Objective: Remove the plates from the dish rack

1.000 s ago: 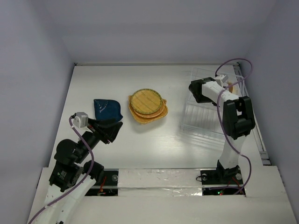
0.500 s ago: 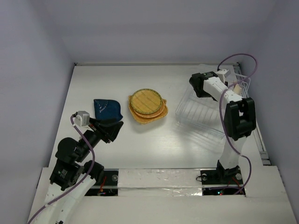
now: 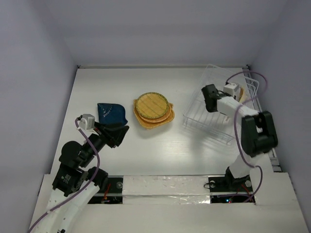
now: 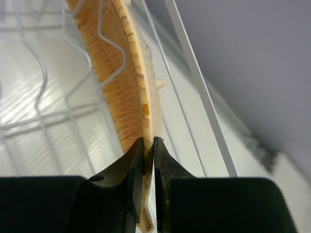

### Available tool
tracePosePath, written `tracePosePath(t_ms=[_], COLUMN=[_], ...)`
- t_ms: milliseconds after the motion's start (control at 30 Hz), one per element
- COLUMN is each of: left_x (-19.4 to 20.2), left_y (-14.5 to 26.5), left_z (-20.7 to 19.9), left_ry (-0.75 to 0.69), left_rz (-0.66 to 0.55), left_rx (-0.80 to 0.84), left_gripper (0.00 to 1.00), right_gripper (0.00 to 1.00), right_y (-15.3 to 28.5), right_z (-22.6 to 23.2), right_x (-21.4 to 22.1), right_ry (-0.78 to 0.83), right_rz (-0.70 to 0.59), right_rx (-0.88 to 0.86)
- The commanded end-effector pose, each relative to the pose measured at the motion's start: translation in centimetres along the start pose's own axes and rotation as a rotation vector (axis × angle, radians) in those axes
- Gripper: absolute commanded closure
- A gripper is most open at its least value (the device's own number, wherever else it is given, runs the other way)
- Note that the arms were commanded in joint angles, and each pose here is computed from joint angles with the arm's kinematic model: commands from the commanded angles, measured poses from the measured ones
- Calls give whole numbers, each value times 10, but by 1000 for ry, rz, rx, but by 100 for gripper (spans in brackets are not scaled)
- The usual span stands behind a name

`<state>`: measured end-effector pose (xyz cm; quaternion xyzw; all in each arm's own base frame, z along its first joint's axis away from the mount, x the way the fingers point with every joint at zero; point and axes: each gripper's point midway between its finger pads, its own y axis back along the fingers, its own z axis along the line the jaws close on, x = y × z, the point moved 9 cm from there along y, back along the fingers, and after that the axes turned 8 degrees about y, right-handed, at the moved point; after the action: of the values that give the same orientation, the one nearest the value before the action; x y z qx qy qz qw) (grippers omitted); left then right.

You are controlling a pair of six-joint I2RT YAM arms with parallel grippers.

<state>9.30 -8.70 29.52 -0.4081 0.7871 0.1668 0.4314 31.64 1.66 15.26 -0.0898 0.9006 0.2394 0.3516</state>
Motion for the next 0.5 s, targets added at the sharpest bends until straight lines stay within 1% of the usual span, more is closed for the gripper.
tracePosePath(t_ms=[0,33,100,167,200,233,267,333,367,400,433,467], left_x=[-7,-8,-7,-6,-6,-6,-6,-6,-5,-5,-5,-5], left_y=[-4,-4,-5,-6,-6,-6,-6,-7,-8,-10,-11,-12], left_z=[-6,-7,-6,-5,-5,-5,-5,-5,-4,-4,-4,-4], left_ry=[-6,-7,-7,-7,-4,-4,-2,-2,0,1,1,0], left_rz=[-14,-15,-8,-4,-2,-3,-4,0,6,15,21,29], left_rx=[30,35,35,28,28,26,25,22,21,19,18,24], left_gripper=[57,57,57,57,57,57,57,57,57,57,57,57], right_gripper=[100,97,96,94,93,90,89,90,90,91,99,100], right_y=[20,23,30,39,41,43,46,49,53,52,54,59], right_z=[-16,-21,-34,-43,-45,-46,-44,-45,-44,-45,-47,-46], right_x=[-63,-65,-76,-82,-82,-83,-82,-78,-77,-75,-69,-67], right_ry=[-320,-307,-319,-323,-324,-311,-303,-278,-268,-270,-264,-254], right_rz=[-172,-174,-188,-232,-238,-248,-248,-246,-247,-243,-241,-240], right_rx=[-405,-410,-426,-500,-524,-554,-599,-635,-691,-709,-734,-803])
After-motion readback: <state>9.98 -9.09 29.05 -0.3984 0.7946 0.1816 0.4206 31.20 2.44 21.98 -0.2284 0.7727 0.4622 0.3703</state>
